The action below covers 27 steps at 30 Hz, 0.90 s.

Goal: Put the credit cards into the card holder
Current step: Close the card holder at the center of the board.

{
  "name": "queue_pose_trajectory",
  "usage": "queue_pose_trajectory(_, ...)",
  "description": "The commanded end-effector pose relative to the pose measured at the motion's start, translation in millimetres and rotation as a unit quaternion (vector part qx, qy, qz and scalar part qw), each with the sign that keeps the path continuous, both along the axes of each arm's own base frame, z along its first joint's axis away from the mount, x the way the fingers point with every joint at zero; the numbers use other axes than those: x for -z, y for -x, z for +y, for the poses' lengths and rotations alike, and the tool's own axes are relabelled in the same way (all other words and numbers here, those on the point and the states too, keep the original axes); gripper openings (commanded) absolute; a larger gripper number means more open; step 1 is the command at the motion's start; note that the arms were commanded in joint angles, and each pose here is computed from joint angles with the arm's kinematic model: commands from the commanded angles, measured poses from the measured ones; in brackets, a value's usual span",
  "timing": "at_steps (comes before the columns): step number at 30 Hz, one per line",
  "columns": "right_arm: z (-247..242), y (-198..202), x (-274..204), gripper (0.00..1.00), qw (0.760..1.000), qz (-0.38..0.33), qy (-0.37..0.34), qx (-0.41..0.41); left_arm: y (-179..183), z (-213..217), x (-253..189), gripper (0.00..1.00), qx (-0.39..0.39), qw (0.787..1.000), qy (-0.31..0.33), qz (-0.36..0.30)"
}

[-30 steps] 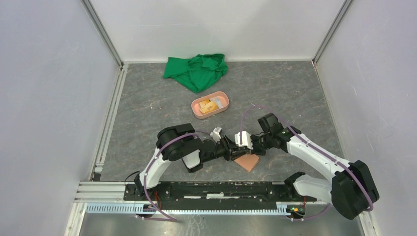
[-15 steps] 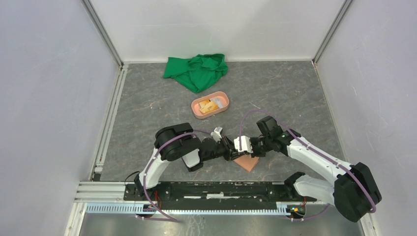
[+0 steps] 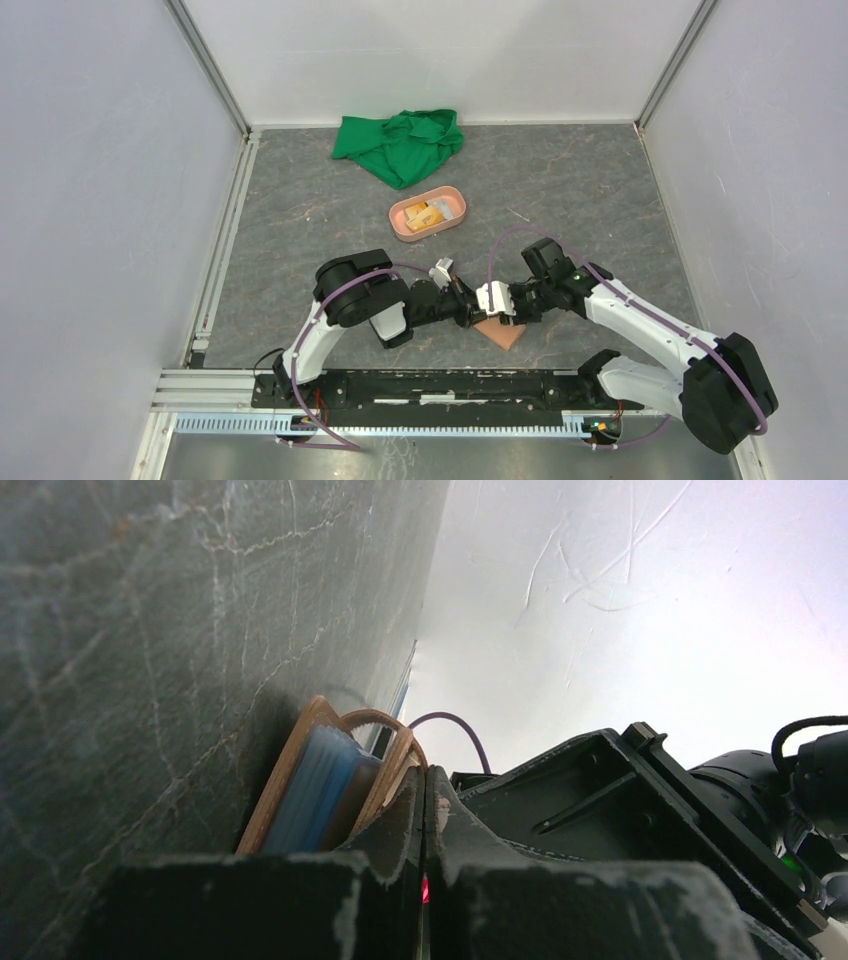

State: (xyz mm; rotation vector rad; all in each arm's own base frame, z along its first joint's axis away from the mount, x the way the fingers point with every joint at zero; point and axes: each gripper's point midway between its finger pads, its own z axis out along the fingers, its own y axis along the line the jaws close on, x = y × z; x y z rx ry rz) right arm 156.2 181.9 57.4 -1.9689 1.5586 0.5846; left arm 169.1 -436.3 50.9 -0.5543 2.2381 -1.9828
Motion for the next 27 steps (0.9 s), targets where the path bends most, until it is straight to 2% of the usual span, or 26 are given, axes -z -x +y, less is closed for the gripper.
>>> queue_pose_trajectory(1,20,-8,-34,0.38,0.998,-0.019,-0.051,-0.033,24,-12,26,0.02,0.070,0.996,-0.023,0.045)
queue_pose_trajectory(5,16,-13,-52,0.45,0.997,0.001,-0.073,-0.002,23,-9,25,0.02,0.070,0.996,-0.022,0.040)
queue_pose_trajectory(7,9,-19,-56,0.45,0.997,0.018,-0.076,0.028,21,-10,24,0.02,0.070,0.997,-0.020,0.037)
queue_pose_trajectory(12,-17,-25,-30,0.35,0.992,0.064,-0.029,0.103,19,-12,21,0.02,0.070,0.997,-0.016,0.030)
queue_pose_trajectory(16,-30,-14,1,0.35,0.990,0.088,0.006,0.110,18,-12,19,0.02,0.070,0.997,-0.015,0.027)
queue_pose_trajectory(20,-33,-11,9,0.34,0.989,0.091,0.012,0.112,17,-12,18,0.02,0.069,0.997,-0.014,0.025)
queue_pose_trajectory(27,-40,-10,25,0.26,0.986,0.102,0.035,0.130,16,-13,17,0.02,0.069,0.997,-0.013,0.024)
